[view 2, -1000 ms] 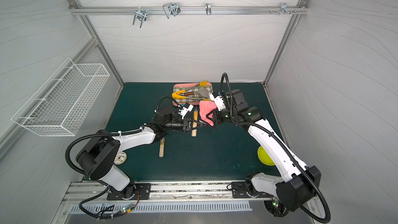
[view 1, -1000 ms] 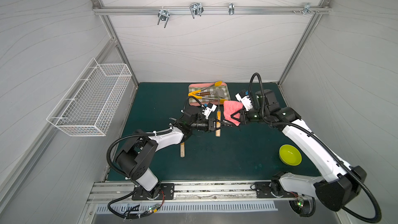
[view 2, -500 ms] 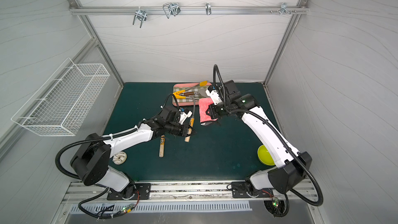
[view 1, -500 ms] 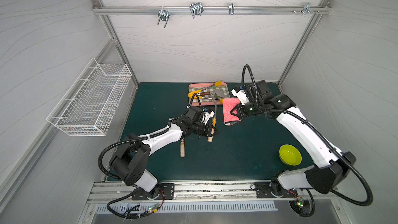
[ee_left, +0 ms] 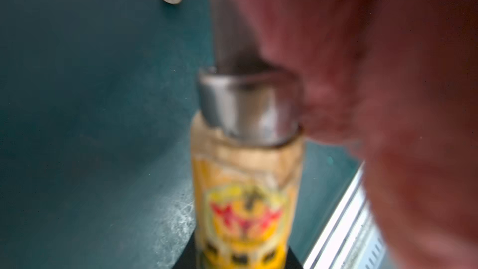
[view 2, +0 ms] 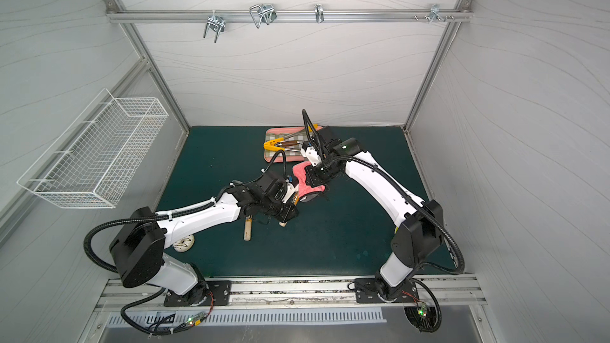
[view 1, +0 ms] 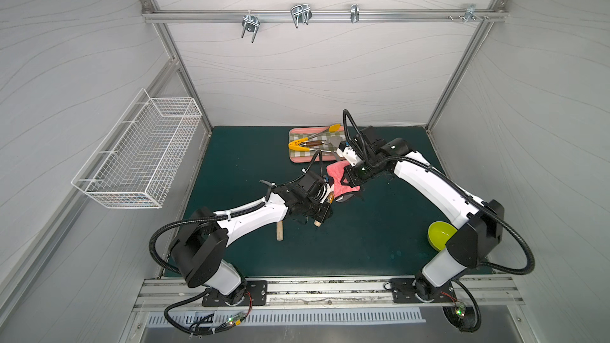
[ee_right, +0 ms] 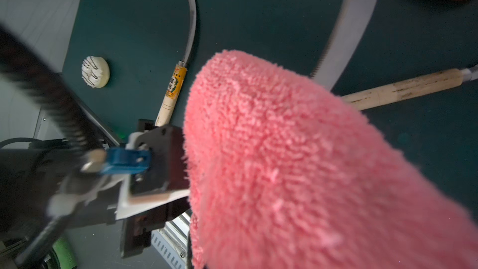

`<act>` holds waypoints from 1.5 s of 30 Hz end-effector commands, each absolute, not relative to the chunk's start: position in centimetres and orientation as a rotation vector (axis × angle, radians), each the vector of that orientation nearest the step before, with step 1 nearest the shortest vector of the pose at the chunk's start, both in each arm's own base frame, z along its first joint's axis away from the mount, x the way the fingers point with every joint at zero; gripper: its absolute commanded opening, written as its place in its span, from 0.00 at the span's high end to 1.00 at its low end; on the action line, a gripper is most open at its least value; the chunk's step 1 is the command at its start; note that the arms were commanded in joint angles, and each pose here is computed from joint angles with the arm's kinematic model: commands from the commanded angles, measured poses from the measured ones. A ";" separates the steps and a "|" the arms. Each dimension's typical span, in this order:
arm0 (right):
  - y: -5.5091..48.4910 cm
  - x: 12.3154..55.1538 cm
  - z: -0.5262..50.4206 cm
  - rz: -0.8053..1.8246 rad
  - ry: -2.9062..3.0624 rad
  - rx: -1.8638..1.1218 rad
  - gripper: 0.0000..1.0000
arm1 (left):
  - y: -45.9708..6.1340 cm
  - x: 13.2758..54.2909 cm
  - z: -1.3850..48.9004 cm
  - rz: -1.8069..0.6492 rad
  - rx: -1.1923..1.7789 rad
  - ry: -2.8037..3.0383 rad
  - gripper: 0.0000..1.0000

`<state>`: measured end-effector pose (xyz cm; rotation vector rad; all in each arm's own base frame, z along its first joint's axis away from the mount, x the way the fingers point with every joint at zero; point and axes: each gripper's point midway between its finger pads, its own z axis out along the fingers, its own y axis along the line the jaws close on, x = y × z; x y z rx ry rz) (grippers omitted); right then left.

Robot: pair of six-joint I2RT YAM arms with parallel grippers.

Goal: Wipe small sickles with rags
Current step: Wipe the small sickle.

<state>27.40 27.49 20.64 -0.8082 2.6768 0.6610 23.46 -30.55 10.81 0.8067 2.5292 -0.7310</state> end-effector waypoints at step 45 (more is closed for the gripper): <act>21.9 26.2 24.6 0.610 2.651 -0.589 1.00 | -30.7 22.4 12.2 -0.450 0.983 2.328 1.00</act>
